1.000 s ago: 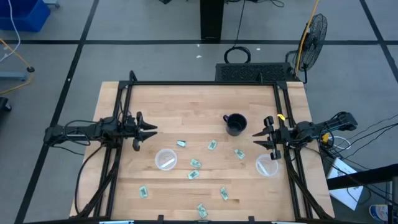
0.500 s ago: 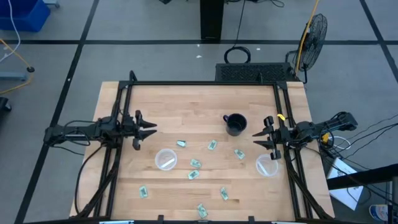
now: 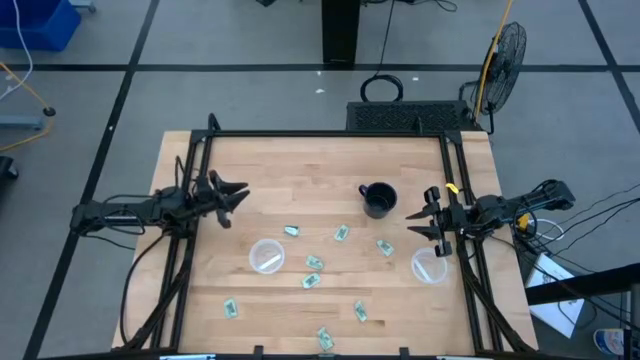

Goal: Pick and place Stevia / Truvia into bins
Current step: Put the stevia packet into the left transparent plastic container

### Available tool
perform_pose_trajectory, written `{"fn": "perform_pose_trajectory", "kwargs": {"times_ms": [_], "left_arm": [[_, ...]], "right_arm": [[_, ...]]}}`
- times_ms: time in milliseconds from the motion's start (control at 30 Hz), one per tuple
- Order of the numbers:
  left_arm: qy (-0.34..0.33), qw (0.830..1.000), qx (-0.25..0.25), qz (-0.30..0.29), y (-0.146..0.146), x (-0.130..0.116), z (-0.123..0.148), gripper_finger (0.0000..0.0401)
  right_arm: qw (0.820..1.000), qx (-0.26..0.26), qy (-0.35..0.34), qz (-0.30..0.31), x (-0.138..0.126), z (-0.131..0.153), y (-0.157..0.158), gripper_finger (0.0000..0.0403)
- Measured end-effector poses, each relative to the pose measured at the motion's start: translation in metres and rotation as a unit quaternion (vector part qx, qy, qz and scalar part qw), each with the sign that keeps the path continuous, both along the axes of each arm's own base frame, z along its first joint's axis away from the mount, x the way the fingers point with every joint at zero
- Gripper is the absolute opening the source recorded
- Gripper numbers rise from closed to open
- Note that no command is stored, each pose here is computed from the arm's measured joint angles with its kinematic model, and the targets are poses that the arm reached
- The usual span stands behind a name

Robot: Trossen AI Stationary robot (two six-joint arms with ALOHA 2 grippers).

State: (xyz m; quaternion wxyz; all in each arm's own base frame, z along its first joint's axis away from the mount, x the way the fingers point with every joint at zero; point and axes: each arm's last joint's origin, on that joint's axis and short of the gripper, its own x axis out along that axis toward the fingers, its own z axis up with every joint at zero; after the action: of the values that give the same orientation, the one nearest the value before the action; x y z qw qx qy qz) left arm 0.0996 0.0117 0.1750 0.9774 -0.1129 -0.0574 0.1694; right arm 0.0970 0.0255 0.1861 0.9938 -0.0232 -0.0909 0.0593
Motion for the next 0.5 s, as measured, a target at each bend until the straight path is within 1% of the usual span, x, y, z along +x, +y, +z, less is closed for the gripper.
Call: {"fn": "perform_pose_trajectory", "kwargs": {"times_ms": [33,100,167,333,433,500], "left_arm": [[-0.004,1.0,0.005,0.008,0.0,0.0,0.001,0.0132],[-0.009,0.999,0.03,0.015,0.001,-0.001,0.004,0.0132],[-0.027,0.998,0.047,0.015,0.0,-0.001,0.008,0.0132],[-0.078,0.996,0.044,-0.016,-0.001,-0.003,0.019,0.0131],[-0.058,0.997,0.029,-0.032,-0.002,-0.002,0.027,0.0131],[-0.012,0.999,0.011,-0.032,-0.002,0.0,0.032,0.0131]], "right_arm": [[1.0,0.0,0.0,0.0,0.0,0.0,0.0,0.0105],[1.0,0.0,0.0,0.0,0.0,0.0,0.0,0.0105],[1.0,0.0,0.0,0.0,0.0,0.0,0.0,0.0105],[1.0,0.0,0.0,0.0,0.0,0.0,0.0,0.0105],[1.0,0.0,0.0,0.0,0.0,0.0,0.0,0.0105],[1.0,0.0,0.0,0.0,0.0,0.0,0.0,0.0105]]}}
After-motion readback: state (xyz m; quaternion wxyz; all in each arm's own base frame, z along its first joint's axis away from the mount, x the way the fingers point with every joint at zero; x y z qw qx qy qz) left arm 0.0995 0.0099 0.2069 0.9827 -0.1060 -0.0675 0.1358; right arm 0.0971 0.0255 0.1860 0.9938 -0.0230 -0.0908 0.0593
